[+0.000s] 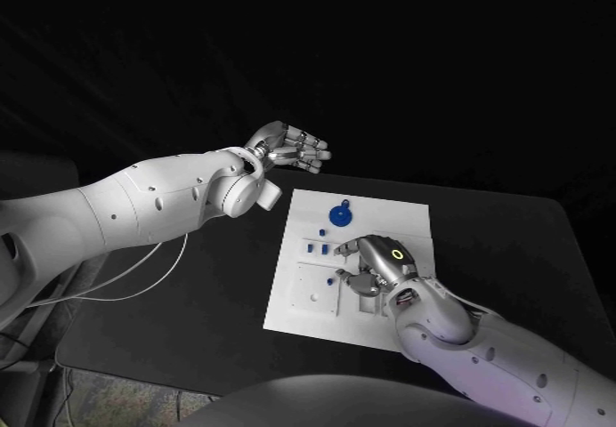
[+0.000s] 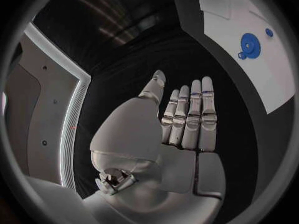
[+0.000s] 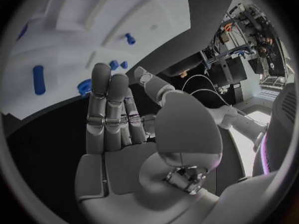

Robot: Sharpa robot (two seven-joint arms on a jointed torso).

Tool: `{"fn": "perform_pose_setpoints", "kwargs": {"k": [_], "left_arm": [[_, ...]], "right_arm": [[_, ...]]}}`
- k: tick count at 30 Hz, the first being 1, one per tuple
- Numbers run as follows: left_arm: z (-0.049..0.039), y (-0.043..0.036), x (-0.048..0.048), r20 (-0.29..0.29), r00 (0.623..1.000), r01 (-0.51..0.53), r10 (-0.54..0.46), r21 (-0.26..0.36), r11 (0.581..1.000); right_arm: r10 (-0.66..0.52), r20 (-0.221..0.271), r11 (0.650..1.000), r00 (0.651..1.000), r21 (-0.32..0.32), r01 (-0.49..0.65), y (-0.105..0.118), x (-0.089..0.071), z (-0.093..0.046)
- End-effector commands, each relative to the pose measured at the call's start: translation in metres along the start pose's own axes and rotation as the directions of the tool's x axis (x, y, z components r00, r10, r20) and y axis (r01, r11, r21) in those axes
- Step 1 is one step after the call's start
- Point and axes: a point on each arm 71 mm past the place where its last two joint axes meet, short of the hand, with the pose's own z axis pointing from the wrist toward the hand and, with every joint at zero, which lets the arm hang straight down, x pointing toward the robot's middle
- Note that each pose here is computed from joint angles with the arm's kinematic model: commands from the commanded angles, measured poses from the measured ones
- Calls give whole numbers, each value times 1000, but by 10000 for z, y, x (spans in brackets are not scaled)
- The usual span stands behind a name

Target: Assemble the parts on the task board

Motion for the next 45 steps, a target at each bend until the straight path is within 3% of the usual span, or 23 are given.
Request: {"fn": "perform_pose_setpoints", "kwargs": {"k": [1, 3, 7, 13, 19, 45], "left_arm": [[-2, -11, -4, -12, 1000, 9, -9, 6, 1000], [-9, -8, -16, -12, 1000, 9, -9, 5, 1000], [-21, -2, -34, -12, 1000, 9, -9, 3, 1000], [-29, 1, -44, -16, 1000, 9, -9, 4, 1000], [-28, 1, -40, -18, 1000, 10, -10, 4, 1000], [-25, 6, -37, -26, 1000, 11, -11, 0, 1000]], "right_arm": [[48, 11, 999, 999, 25, -48, -63, -129, -15], [41, 7, 998, 999, 39, -41, -146, -236, -22], [-28, -55, 996, 998, 88, 33, -366, -357, -34], [-103, -121, 984, 987, 131, 119, -572, -385, -58], [-138, -155, 976, 978, 147, 161, -668, -359, -55], [-175, -178, 962, 968, 179, 206, -797, -211, 31]]}}
